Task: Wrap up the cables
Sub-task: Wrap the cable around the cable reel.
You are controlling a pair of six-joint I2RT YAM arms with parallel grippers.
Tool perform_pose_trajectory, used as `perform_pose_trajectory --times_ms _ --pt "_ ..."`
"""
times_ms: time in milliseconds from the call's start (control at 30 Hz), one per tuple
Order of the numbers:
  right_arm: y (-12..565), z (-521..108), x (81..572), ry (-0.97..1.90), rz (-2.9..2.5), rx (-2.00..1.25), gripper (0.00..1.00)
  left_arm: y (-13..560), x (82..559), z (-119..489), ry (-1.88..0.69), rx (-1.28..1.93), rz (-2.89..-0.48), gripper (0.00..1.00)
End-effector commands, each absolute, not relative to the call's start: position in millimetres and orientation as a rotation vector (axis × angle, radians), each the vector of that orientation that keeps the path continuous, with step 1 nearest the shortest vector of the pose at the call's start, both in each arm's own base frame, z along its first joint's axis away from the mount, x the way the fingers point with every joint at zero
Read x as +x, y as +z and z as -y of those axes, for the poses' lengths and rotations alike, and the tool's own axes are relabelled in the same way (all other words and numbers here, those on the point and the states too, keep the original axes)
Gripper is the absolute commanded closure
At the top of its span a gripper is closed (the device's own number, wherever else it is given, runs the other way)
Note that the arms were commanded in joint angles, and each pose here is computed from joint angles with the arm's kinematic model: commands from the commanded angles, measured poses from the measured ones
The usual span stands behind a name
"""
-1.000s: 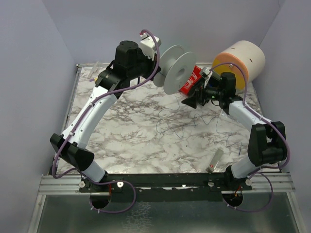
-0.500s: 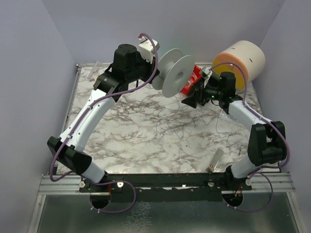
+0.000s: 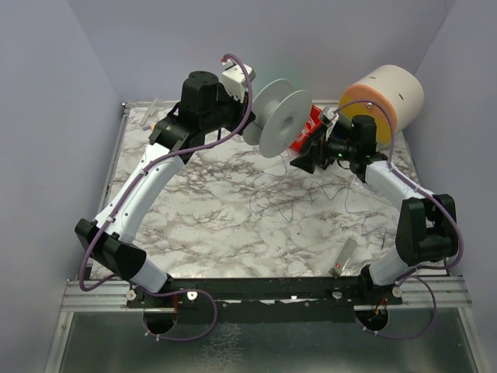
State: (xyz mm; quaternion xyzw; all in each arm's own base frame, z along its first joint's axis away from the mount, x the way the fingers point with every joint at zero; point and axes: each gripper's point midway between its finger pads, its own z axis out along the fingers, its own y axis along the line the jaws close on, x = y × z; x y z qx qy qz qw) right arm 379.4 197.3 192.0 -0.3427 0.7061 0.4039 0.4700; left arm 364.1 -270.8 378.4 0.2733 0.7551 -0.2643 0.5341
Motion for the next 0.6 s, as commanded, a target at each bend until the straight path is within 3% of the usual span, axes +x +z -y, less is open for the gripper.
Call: perform_pose_trajectory --times_ms 0,567 --pt "207.1 -196.3 381.5 0.955 -1.700 -0.857 0.01 417.0 356.4 272.0 -0.670 0.651 -1.666 1.00" --pt "199.3 -192.2 383.9 0.902 -1.704 -0.886 0.01 417.4 352.0 270.2 -0.670 0.660 -1.667 1.00"
